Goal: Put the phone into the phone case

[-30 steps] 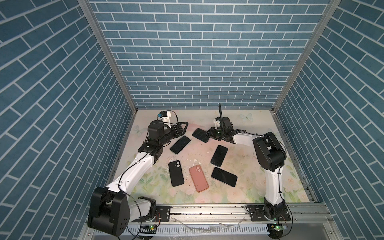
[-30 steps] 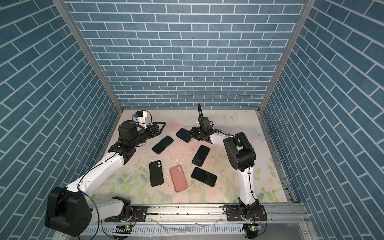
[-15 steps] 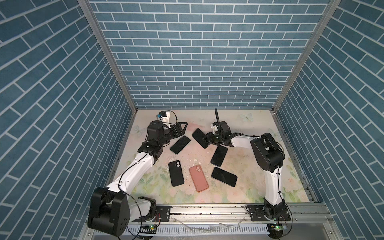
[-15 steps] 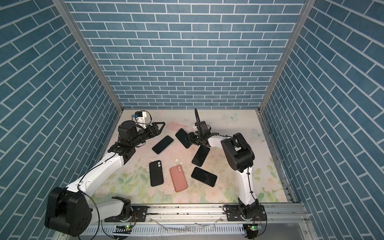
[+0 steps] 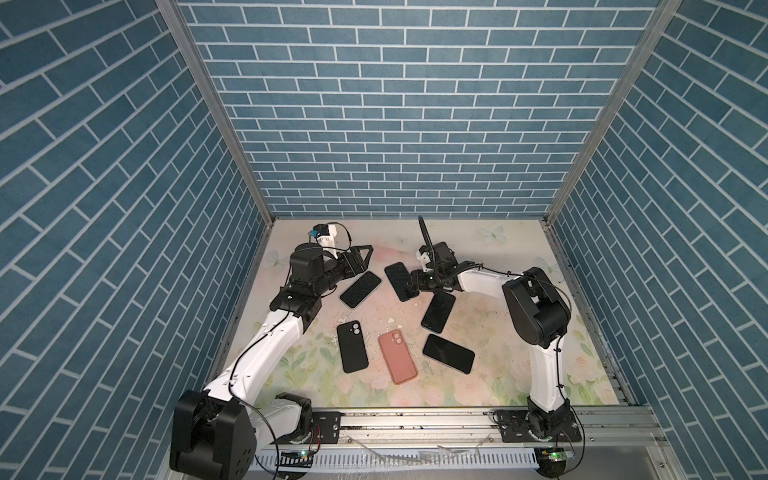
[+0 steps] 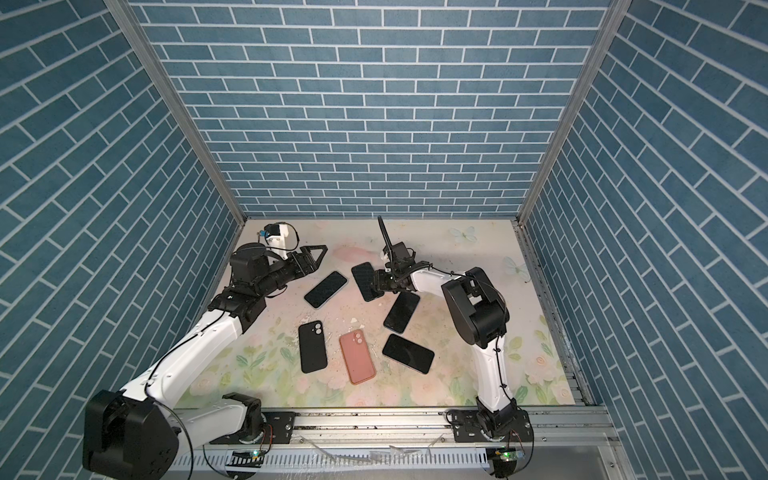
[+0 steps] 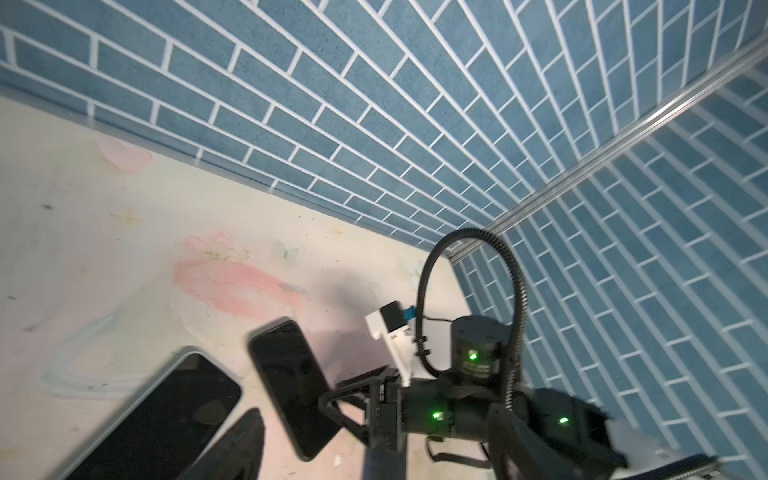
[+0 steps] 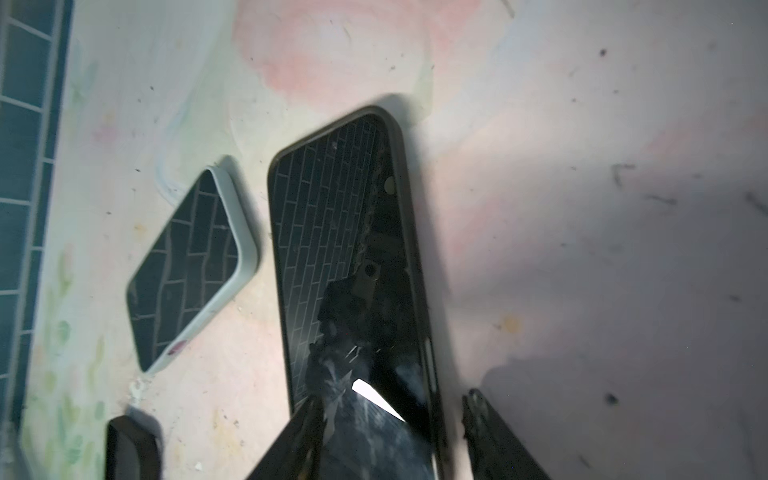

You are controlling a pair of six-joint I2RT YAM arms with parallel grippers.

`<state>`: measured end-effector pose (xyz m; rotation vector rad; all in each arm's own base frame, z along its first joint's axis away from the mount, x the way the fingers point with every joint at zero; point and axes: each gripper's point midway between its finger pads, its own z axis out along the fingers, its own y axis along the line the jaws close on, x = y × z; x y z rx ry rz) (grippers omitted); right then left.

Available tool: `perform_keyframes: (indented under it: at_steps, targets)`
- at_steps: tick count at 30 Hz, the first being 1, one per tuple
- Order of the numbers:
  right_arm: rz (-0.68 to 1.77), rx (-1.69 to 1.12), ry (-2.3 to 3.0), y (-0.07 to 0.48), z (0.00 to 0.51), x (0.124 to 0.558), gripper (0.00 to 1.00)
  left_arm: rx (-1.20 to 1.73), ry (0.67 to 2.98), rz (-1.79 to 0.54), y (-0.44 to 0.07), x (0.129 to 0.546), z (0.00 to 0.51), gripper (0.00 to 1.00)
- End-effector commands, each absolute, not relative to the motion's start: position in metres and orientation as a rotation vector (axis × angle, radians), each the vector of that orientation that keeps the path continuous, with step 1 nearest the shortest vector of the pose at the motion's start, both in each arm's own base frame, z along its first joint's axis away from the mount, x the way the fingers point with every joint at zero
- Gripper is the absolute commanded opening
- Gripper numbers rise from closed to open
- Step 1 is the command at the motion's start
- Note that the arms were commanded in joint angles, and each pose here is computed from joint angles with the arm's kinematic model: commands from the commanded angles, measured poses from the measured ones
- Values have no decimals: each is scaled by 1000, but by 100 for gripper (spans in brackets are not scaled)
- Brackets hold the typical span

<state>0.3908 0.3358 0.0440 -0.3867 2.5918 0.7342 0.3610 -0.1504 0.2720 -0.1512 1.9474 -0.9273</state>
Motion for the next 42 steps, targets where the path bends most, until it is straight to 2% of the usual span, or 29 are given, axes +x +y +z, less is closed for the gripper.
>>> perform_keyframes:
  at_steps: [1,7,10,16,21,24,31,34,42]
  targets:
    - [523,-491,2502,313,86,397,57,-133,1995,-823,-138,350,274,99]
    - [290,-438,2327,264,158,405,57,-125,2020,-602,-106,323,283,100]
    - [229,-378,2272,235,186,404,57,-318,1998,-497,-72,309,283,99]
    - [265,-171,2229,180,213,398,59,-277,2071,-561,-74,282,277,99]
    - [397,0,2201,139,215,382,70,-161,2146,-695,-97,261,260,99]
    - [380,65,2168,119,213,370,81,-114,2167,-802,-112,253,251,99]
    - [388,135,2237,100,196,341,86,-12,2322,-866,-152,243,213,97]
    - [420,131,2281,102,186,330,98,53,2401,-865,-176,232,189,97]
    - [458,215,2380,97,151,318,98,257,2514,-748,-222,207,146,97]
